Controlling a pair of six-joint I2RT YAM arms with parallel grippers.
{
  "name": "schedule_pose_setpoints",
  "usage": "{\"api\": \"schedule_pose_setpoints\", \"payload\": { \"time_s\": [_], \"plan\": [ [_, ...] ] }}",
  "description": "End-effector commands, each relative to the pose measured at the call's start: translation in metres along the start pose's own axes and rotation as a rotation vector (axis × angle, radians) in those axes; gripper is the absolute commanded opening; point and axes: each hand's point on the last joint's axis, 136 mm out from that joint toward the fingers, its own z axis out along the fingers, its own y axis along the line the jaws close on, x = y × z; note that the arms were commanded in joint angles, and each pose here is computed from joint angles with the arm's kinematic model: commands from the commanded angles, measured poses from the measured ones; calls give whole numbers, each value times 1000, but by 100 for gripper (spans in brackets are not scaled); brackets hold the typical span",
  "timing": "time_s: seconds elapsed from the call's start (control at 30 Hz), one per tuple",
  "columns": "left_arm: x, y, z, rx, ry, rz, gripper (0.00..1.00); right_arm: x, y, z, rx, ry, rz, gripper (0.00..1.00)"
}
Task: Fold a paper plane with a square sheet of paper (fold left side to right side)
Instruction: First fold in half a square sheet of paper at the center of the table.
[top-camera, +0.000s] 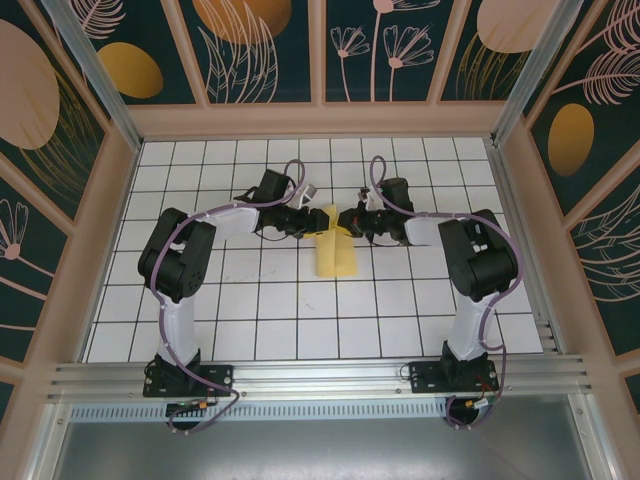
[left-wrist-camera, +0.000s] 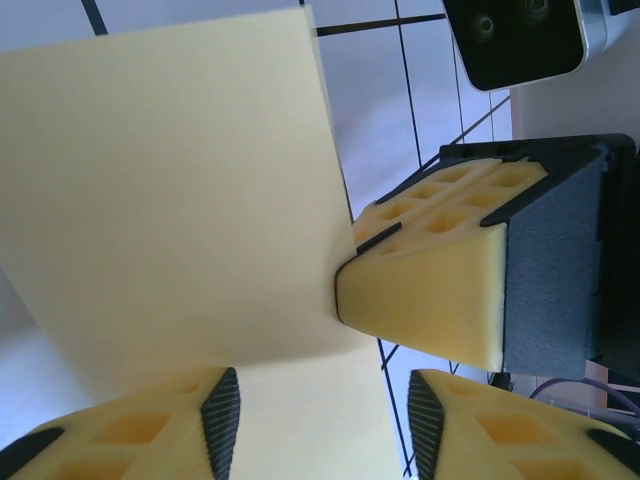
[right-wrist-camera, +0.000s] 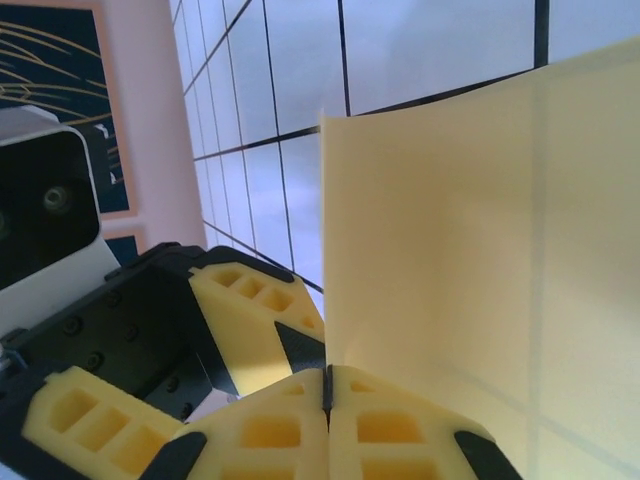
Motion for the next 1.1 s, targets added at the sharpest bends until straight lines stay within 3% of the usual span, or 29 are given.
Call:
{"api": "schedule_pose_setpoints", "payload": {
  "time_s": [0.0,0.3,0.47,1.07],
  "plan": [
    [-6,-11,-7,-12,-28,35,56,-8,0,-1,20,-2,-34,4],
    [1,21,-30,-249,-105,1,62,-24,-22,-13,128,-31,-58,4],
    [13,33,-21,-249,-85,-48,62,-29,-34,-18,167,-44,-52,4],
    [-3,46,2,-302,-87,-87,63,-24,-57,-16,224,-57,-27,6]
  ]
}}
